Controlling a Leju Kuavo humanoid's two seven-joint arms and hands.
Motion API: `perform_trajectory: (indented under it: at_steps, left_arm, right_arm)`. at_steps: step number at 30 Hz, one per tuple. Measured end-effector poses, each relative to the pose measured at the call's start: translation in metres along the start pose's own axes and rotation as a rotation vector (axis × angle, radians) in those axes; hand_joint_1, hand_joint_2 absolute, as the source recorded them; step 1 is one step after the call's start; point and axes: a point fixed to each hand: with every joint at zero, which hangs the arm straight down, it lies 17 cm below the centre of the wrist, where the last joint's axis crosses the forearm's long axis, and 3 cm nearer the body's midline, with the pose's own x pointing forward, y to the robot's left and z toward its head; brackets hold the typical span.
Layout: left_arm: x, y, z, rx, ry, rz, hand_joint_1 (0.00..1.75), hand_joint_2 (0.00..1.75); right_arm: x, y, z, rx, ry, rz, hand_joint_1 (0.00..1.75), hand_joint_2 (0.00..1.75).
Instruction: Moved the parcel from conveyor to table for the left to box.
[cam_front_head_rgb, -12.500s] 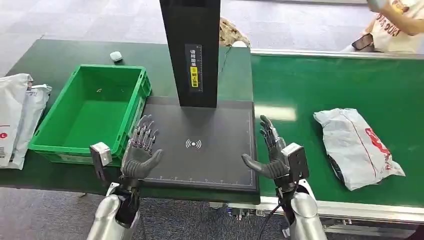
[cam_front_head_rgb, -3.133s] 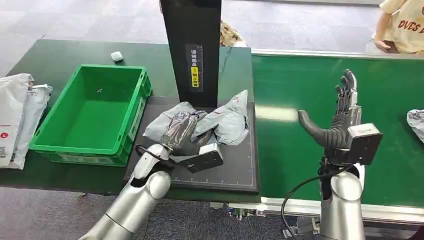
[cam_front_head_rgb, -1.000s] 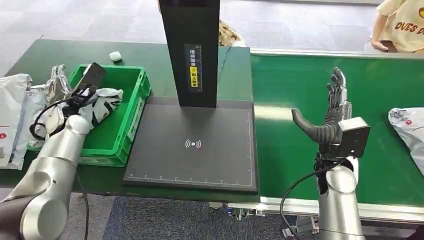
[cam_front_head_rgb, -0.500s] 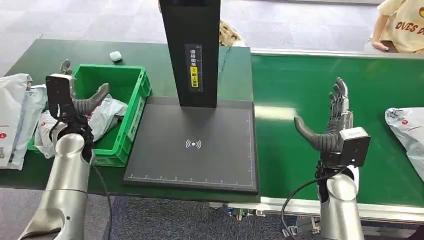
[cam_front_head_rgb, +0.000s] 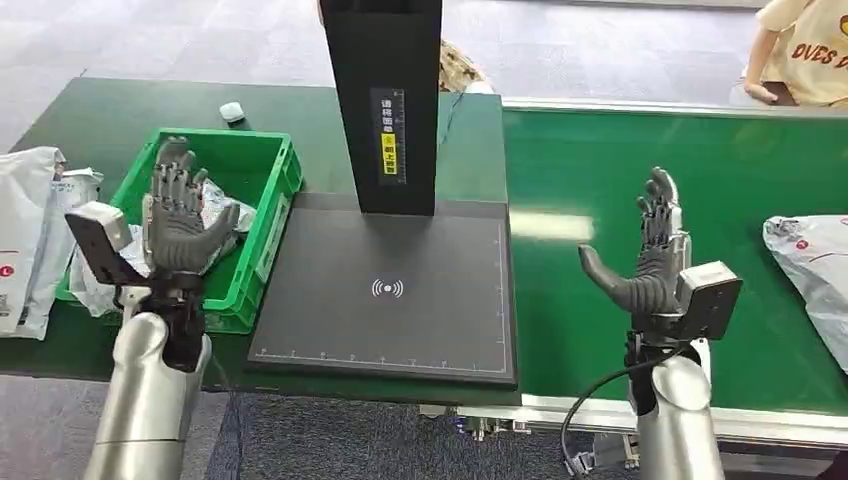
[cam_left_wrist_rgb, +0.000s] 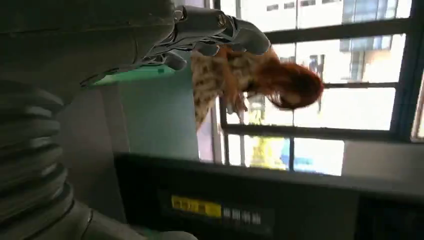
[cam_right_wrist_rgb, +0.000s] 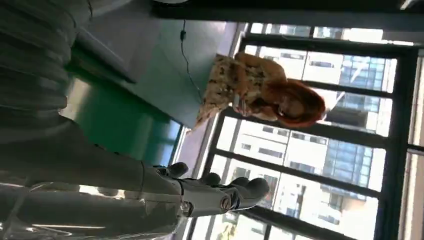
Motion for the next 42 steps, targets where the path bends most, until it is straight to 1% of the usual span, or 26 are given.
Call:
perform_trajectory:
  at_steps: [3,5,9,12,16,21,30,36,42]
  left_arm:
    - [0.001,-0.021,0.014,-0.025,-0.017,0.125,0.00,1.75]
    - [-0.003,-0.028,0.024,-0.028,-0.011,0.174,0.00,1.75]
    - [-0.023,-0.050,0.053,-0.042,0.061,0.281,0.00,1.75]
    - [-0.030,-0.061,0.067,-0.062,0.081,0.285,0.00,1.75]
    - [-0.039,-0.073,0.080,-0.082,0.109,0.247,0.00,1.75]
    - [-0.043,-0.078,0.086,-0.083,0.123,0.242,0.00,1.75]
    - [-0.044,-0.080,0.087,-0.088,0.124,0.233,0.00,1.75]
    - [-0.033,-0.082,0.088,-0.099,0.088,0.239,0.00,1.75]
    - [-0.025,-0.090,0.090,-0.138,0.071,0.269,0.00,1.75]
  right_arm:
    - [-0.009,0.022,0.008,0.035,0.039,-0.050,0.00,1.75]
    - [-0.015,0.031,0.013,0.045,0.062,-0.068,0.00,1.75]
    - [-0.034,0.041,0.030,0.040,0.119,-0.124,0.00,1.75]
    - [-0.040,0.046,0.037,0.045,0.140,-0.137,0.00,1.75]
    - [-0.045,0.058,0.042,0.078,0.154,-0.109,0.00,1.75]
    - [-0.047,0.069,0.045,0.100,0.161,-0.114,0.00,1.75]
    - [-0.048,0.076,0.047,0.117,0.165,-0.114,0.00,1.75]
    - [-0.047,0.087,0.047,0.144,0.163,-0.089,0.00,1.75]
    - [-0.047,0.093,0.048,0.155,0.165,-0.080,0.00,1.75]
